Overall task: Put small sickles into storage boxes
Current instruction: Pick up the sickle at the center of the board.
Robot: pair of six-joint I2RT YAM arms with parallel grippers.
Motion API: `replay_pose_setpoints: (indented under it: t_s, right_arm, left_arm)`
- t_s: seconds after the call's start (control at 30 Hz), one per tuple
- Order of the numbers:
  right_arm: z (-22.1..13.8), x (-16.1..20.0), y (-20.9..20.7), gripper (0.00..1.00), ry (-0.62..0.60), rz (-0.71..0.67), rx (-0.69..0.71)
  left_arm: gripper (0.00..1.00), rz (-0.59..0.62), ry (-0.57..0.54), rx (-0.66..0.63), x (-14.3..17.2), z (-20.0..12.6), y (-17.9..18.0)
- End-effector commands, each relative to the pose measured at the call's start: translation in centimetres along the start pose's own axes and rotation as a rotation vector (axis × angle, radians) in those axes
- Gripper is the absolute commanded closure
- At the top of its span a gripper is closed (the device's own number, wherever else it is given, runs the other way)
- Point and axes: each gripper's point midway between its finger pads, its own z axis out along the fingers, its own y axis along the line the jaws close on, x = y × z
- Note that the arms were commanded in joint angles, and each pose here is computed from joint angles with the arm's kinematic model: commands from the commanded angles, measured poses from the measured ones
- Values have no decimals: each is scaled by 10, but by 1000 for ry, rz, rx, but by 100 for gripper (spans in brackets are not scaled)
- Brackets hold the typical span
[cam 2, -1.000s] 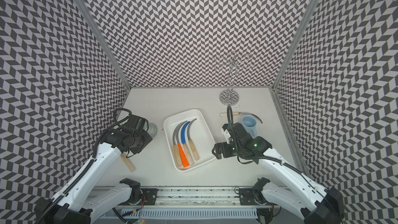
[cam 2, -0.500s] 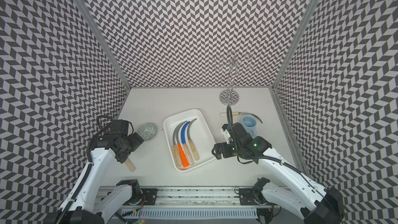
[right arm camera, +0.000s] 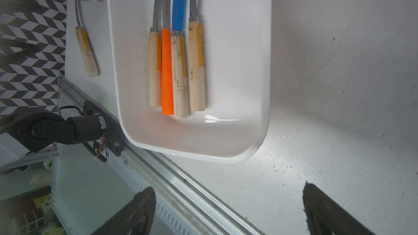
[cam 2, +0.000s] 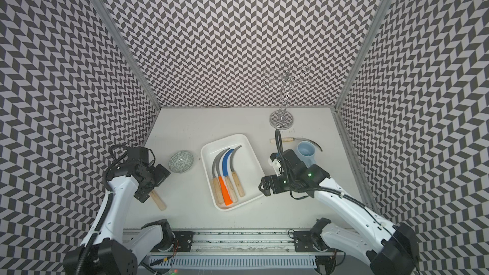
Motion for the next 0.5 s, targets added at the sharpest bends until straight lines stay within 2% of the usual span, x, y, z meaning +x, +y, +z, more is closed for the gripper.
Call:
replay_pose_setpoints:
  t_s: [0.0,0.2,0.3,0.47]
  right_arm:
    - [-3,-6,4,0,-5,8,-6]
    - [-9,-4,7,0,60,111,16]
    - [-13,-4,11,0,97,123,17]
    - [-24,-14,2,0,136,80,134]
  left_arm:
    - [0,1,-33,-71,-10,5,14]
    - [0,-47,-82,-97,-27,4,15]
    - [0,-71,-29,-90,-24,23,16]
    - [0,-98,44,-40,-25,48,12]
